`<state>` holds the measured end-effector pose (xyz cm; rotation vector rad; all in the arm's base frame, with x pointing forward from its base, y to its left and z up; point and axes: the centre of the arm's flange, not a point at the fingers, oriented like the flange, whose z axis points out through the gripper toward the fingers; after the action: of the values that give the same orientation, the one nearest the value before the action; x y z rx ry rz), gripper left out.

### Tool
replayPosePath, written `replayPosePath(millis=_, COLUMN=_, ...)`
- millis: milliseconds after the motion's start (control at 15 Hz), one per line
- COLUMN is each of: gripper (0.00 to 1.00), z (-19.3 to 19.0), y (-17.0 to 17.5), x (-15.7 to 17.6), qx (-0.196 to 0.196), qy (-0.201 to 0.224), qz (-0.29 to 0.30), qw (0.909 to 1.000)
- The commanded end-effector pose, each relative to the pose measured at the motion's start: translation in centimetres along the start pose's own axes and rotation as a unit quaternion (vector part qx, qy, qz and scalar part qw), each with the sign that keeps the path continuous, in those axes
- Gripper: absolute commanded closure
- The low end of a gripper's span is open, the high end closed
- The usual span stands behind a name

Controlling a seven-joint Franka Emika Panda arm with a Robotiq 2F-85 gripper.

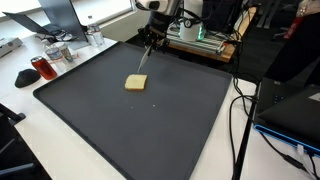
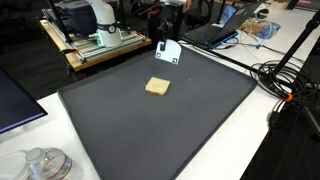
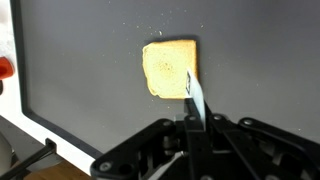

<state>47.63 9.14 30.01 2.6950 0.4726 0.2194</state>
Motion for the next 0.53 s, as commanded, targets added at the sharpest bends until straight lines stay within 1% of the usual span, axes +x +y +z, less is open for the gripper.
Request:
replayPosePath(millis=0, gripper=0.99, z=1.0, y=0.2, x=2.8, qx=0.022, qy=-0.027, qz=0.023, qw=0.9991)
replayPosePath(millis=133, gripper=0.99, z=1.3, y=0.9, x=4.3, qx=0.044, qy=-0.047, qz=0.043, qw=0.9970)
replayPosePath(millis=267, gripper=0.99, z=1.6, y=2.1, x=5.8, qx=0.076, qy=-0.067, qz=0.065, qw=0.9928)
replayPosePath(millis=467, gripper=0.99, z=2.1, y=4.4, x=7.1, qx=0.117, qy=-0.082, qz=0.090, qw=0.9856)
